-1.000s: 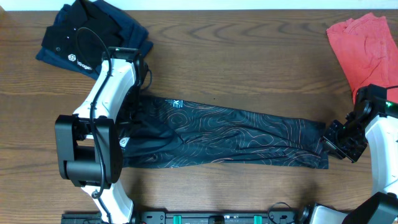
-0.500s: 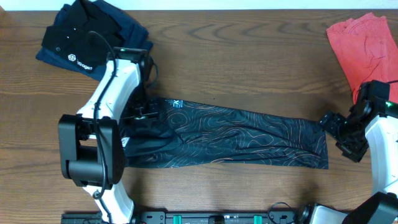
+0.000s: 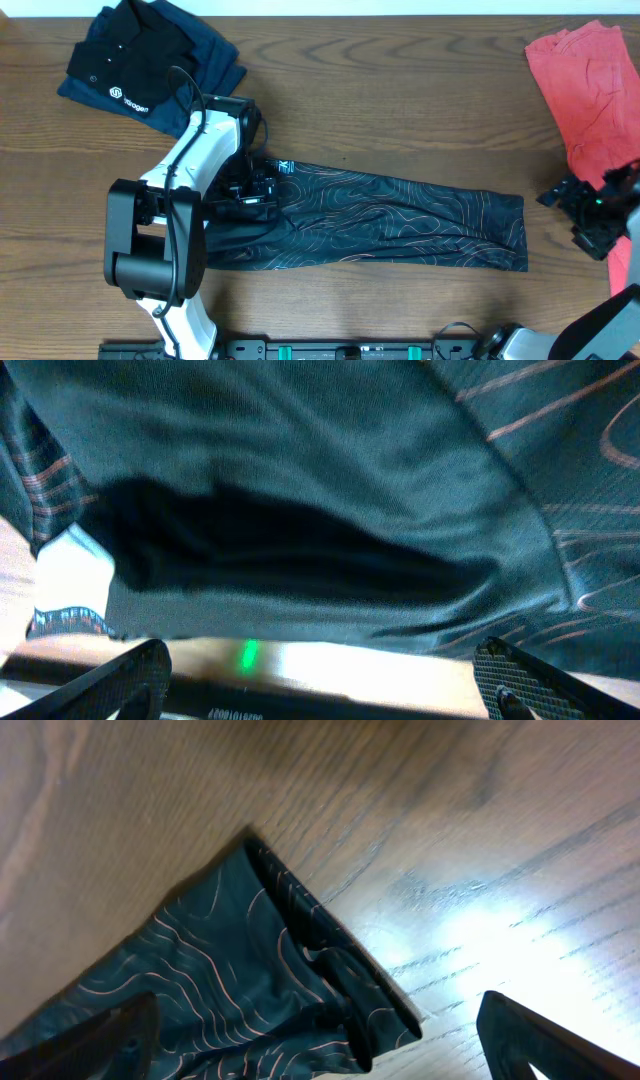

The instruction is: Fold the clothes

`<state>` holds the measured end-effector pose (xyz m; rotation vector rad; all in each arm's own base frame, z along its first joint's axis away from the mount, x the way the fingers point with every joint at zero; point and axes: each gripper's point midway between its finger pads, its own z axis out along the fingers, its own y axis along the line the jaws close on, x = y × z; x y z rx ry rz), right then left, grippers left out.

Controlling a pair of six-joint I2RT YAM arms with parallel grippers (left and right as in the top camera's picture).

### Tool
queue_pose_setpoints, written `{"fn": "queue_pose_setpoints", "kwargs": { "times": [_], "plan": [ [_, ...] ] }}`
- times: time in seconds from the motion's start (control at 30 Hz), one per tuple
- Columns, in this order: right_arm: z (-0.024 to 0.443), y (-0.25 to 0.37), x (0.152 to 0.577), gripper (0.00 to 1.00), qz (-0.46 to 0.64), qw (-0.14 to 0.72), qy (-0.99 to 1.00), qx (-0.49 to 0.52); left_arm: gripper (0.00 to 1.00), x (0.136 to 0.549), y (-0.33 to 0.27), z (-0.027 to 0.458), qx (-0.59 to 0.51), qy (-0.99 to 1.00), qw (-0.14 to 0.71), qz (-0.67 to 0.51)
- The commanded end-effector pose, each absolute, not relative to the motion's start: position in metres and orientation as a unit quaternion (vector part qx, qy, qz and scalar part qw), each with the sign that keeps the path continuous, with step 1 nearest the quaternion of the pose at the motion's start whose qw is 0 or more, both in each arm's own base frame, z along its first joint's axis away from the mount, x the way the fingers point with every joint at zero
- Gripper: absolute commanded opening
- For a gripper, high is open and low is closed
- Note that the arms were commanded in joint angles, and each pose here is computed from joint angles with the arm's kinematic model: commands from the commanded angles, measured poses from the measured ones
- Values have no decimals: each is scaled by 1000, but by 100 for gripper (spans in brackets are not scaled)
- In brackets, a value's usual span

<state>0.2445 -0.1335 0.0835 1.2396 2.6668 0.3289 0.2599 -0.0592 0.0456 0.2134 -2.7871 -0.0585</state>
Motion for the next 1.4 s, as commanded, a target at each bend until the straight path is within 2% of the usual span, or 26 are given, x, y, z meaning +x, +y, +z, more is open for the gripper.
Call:
{"fn": "queue_pose_setpoints", "kwargs": {
  "times": [0.0,0.17,0.6,0.93,1.07,1.27,1.37],
  "plan": [
    [79,-133,245,99,162,99,895,404,98,263,-58,46,76,-984,162,-18],
    [63,-126,254,99,211,119,895,374,98,268,-59,45,76,-985,152,-15],
    [11,-107,235,99,218,108,899,363,98,268,-59,45,76,-985,152,-15],
    [-14,-79,213,99,251,57,892,373,98,268,-59,45,76,-985,151,-15],
    [-14,-67,205,83,268,35,884,381,98,268,-59,45,76,-985,151,-15],
    [-18,-69,193,81,244,5,881,406,98,268,-59,45,76,-985,151,-15],
    [-18,-69,193,66,244,5,881,406,98,268,-59,45,76,-985,152,-15]
  ]
}}
